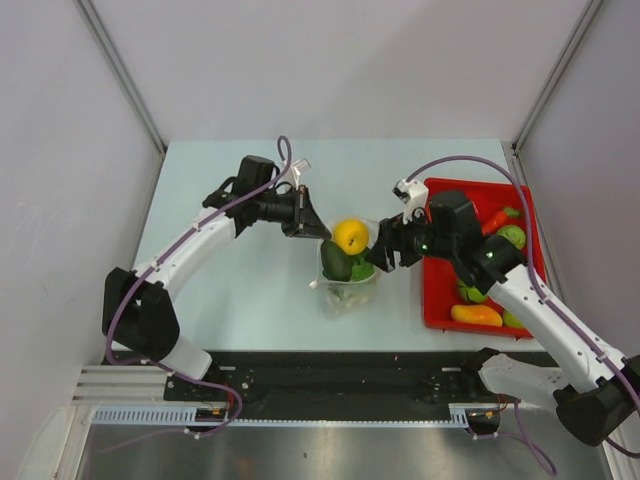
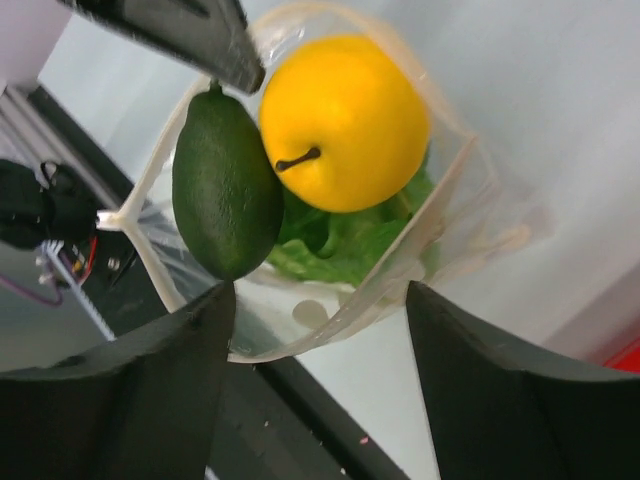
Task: Place the food in the zip-top bag and seal the zipper
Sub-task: Adjust the fake fruit in the zipper food storage bag.
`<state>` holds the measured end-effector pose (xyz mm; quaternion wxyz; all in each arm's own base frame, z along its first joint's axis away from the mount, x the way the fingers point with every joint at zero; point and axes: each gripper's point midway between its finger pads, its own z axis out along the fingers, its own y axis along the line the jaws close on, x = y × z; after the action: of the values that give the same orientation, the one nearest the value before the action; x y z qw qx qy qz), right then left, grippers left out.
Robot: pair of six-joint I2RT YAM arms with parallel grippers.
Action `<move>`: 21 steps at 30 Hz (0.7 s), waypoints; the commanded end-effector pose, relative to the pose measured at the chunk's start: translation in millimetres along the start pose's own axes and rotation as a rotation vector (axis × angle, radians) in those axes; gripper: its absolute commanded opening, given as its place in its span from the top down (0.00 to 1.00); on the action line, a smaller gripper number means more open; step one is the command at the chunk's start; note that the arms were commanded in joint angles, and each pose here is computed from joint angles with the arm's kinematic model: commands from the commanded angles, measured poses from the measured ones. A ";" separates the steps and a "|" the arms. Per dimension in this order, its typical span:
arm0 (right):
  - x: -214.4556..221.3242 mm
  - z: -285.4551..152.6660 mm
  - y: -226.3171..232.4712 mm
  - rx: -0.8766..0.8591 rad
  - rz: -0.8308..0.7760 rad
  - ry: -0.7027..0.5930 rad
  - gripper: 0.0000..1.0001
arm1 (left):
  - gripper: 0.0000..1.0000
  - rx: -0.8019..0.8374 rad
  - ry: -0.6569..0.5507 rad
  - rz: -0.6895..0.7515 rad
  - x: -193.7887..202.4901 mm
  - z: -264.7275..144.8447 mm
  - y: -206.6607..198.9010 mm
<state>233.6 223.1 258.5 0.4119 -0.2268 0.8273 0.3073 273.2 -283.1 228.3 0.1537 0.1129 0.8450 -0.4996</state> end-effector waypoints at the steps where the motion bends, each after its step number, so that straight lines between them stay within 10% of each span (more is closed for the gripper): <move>1: 33.3 9.3 16.7 -0.088 0.096 0.168 0.33 | 1.00 0.029 -0.040 0.117 -5.1 -10.9 -24.5; 6: 13.7 12.6 15.8 -0.103 0.096 0.095 0.96 | 1.00 -0.003 -0.039 0.164 -1.3 -14.5 -20.4; 14: 13.2 -3.0 38.9 -0.148 -0.033 0.061 1.00 | 0.99 -0.064 -0.048 0.377 -4.2 -24.9 -22.2; 17: 9.0 5.6 22.7 -0.082 -0.032 0.047 0.40 | 1.00 -0.064 -0.036 0.448 -1.3 -22.8 -26.8; 21: -12.2 14.1 -9.5 0.023 -0.013 -0.026 0.33 | 1.00 -0.058 -0.009 0.484 6.2 -18.5 -29.7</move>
<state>214.0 240.2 242.7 0.3626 -0.2560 0.8331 0.3301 258.2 -278.2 232.2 0.2266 0.2491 0.8360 -0.4333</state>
